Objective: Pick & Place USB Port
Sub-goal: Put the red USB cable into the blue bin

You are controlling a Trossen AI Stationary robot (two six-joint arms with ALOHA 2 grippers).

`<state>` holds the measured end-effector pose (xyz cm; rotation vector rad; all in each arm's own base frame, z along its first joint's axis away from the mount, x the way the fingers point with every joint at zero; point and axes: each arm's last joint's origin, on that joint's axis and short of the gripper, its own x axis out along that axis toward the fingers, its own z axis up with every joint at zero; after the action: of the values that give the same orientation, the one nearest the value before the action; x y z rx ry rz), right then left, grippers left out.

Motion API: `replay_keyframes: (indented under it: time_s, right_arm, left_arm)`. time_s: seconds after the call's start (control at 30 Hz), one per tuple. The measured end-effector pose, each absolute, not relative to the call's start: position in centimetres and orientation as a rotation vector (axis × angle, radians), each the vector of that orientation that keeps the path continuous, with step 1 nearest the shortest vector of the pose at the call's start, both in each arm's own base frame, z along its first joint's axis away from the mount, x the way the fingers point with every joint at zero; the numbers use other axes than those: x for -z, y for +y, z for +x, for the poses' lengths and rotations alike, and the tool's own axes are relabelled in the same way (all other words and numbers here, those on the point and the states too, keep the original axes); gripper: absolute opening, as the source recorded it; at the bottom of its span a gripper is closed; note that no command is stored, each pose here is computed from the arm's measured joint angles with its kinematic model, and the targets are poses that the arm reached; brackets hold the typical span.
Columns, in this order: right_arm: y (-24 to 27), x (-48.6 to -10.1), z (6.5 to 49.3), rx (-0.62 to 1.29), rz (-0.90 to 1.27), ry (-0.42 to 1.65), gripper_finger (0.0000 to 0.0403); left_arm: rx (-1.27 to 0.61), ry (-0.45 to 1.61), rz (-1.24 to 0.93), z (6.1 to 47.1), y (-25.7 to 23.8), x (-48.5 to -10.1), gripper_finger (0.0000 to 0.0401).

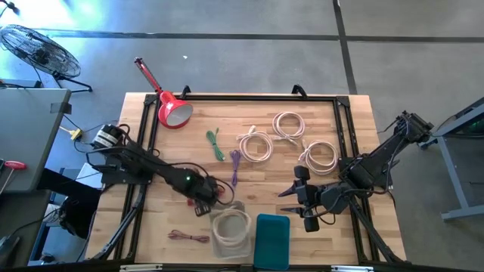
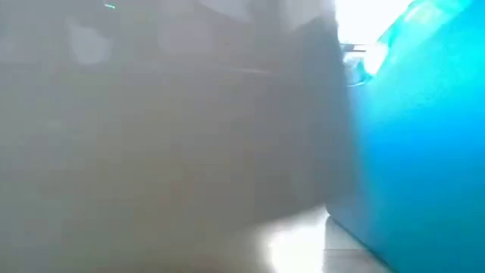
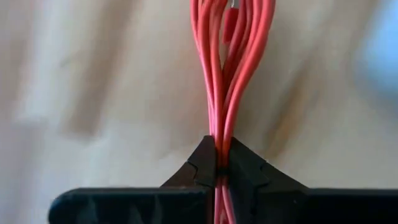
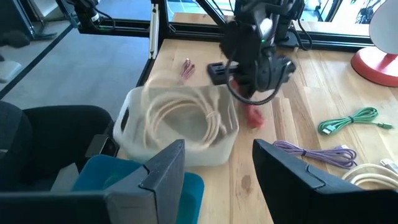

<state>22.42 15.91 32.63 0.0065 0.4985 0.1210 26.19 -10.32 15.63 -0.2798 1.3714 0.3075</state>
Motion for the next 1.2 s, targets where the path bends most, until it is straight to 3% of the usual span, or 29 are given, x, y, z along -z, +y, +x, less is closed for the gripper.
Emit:
replay_keyframes:
  time_s: [0.13,0.5,0.83,1.2]
  right_arm:
    - [15.9,-32.6,22.4,-0.121,0.007,0.499,0.0181]
    - [15.9,-32.6,22.4,-0.121,0.007,0.498,0.0181]
    - [15.9,-32.6,22.4,-0.128,-0.024,0.496,0.0181]
    - [16.4,-32.0,23.1,-0.179,-0.302,0.480,0.0181]
  left_arm:
    - [-0.370,1.363,-0.262,25.3,-9.7,-16.9,0.0010]
    - [-0.302,1.236,-0.255,26.3,-10.1,-19.6,0.0010]
    - [-0.298,1.084,-0.100,28.4,-10.5,-26.1,0.0010]
    - [-0.204,0.751,0.133,29.5,-13.8,-32.2,0.0010]
